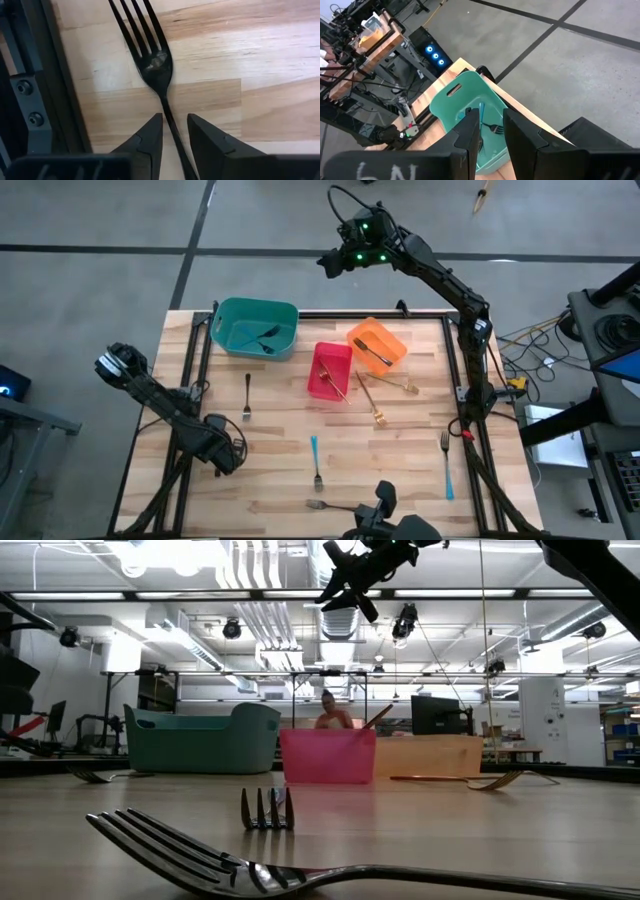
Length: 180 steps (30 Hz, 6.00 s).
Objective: Sort silverware by color (type)
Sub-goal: Put the black fork into the orange bin
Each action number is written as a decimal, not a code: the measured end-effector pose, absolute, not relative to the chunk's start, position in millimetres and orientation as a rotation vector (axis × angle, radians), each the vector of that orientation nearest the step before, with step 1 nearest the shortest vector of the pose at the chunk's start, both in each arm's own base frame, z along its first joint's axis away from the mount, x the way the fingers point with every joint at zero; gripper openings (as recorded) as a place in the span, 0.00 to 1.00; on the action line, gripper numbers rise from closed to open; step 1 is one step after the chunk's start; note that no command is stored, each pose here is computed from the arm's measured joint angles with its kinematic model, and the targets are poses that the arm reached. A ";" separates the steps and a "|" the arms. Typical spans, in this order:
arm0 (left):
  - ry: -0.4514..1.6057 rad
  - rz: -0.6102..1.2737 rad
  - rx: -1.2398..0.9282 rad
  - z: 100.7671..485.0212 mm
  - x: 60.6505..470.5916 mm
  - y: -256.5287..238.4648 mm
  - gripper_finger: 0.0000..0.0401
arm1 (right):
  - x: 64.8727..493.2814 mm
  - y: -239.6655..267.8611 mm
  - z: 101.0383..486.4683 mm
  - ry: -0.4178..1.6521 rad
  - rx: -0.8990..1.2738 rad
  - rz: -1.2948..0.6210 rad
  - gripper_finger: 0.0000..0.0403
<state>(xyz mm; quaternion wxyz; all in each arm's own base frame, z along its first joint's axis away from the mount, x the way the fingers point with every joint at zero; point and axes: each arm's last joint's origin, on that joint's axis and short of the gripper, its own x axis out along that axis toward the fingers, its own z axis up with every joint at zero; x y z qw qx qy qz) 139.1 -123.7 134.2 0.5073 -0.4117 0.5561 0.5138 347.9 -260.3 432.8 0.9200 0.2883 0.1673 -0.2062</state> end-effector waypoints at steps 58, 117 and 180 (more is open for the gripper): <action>1.205 1.203 -0.890 175.9 153.5 -130.1 0.00 | 347.1 -260.0 430.9 0.373 0.554 -0.418 0.19; 0.410 1.264 -0.105 420.4 198.3 15.8 0.00 | 351.1 -269.2 446.4 0.215 0.347 -0.158 0.19; 0.244 1.181 -0.188 422.7 280.5 64.5 0.00 | 418.9 -206.0 445.5 0.066 0.282 0.034 0.49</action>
